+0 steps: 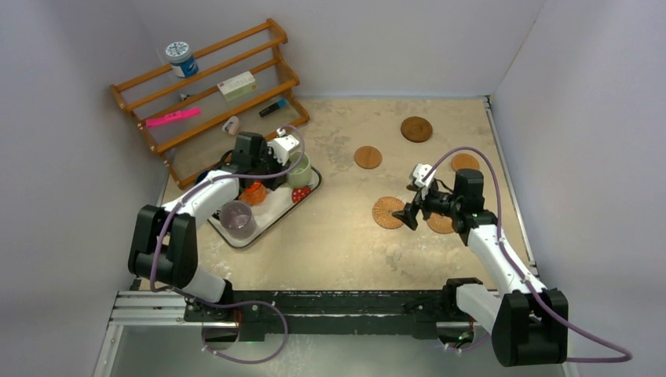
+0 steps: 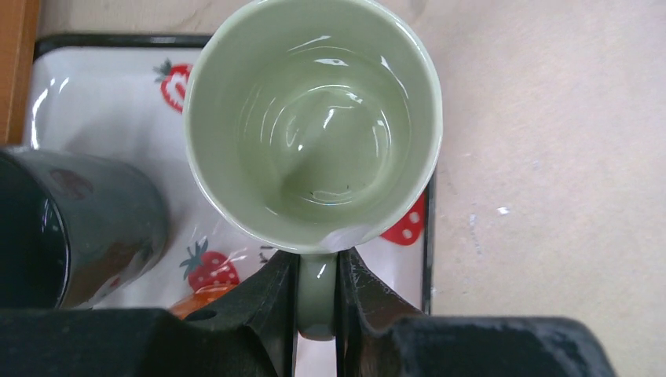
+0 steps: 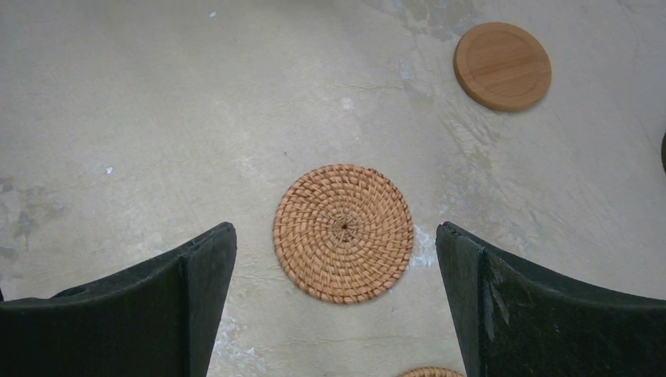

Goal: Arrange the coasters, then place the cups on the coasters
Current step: Pick up the cup from the tray, then place the cup at the center of the board.

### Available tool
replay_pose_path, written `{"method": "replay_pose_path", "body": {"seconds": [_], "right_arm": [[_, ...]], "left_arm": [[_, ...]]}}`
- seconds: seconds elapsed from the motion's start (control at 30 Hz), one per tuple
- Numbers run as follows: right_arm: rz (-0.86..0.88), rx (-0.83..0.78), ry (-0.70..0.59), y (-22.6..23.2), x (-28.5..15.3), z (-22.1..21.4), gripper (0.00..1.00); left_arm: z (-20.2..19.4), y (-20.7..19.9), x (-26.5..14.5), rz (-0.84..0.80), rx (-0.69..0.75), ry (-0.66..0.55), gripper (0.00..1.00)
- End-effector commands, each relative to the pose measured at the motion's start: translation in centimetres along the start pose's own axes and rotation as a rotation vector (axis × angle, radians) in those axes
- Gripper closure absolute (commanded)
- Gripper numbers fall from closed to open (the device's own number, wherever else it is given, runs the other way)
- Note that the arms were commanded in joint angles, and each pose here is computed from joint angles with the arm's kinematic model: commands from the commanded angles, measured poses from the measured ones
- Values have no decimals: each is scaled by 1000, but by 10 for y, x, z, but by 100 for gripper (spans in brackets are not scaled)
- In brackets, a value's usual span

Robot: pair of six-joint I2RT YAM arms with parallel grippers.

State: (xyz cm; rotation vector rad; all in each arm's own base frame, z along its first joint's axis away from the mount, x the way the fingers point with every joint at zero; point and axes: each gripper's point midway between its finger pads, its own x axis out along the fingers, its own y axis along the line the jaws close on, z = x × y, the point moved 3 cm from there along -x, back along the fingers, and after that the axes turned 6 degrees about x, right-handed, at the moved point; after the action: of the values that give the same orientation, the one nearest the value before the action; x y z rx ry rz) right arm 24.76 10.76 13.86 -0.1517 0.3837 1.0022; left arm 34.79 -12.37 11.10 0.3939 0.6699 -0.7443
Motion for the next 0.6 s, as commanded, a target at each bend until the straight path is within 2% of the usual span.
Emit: {"method": "replay_pose_path", "body": {"seconds": [0.0,0.1,0.3,0.5,0.57], "right_arm": [[-44,-4,-35,-8,2,6,1],[-109,5,-46,-17,1,8,1],[-424,77,-87,-64,-9,12,1],[-670,171,-111,-110,-30,2,1],[-702,201,-126,-119,-38,-1,1]], "left_arm": [[82,-14,-25,-13,88,-239,100],[97,-26,-23,-36,106,-271,100],[141,-40,-8,-55,124,-330,100],[180,-83,28,-128,192,-317,100],[188,-95,42,-131,222,-296,100]]}}
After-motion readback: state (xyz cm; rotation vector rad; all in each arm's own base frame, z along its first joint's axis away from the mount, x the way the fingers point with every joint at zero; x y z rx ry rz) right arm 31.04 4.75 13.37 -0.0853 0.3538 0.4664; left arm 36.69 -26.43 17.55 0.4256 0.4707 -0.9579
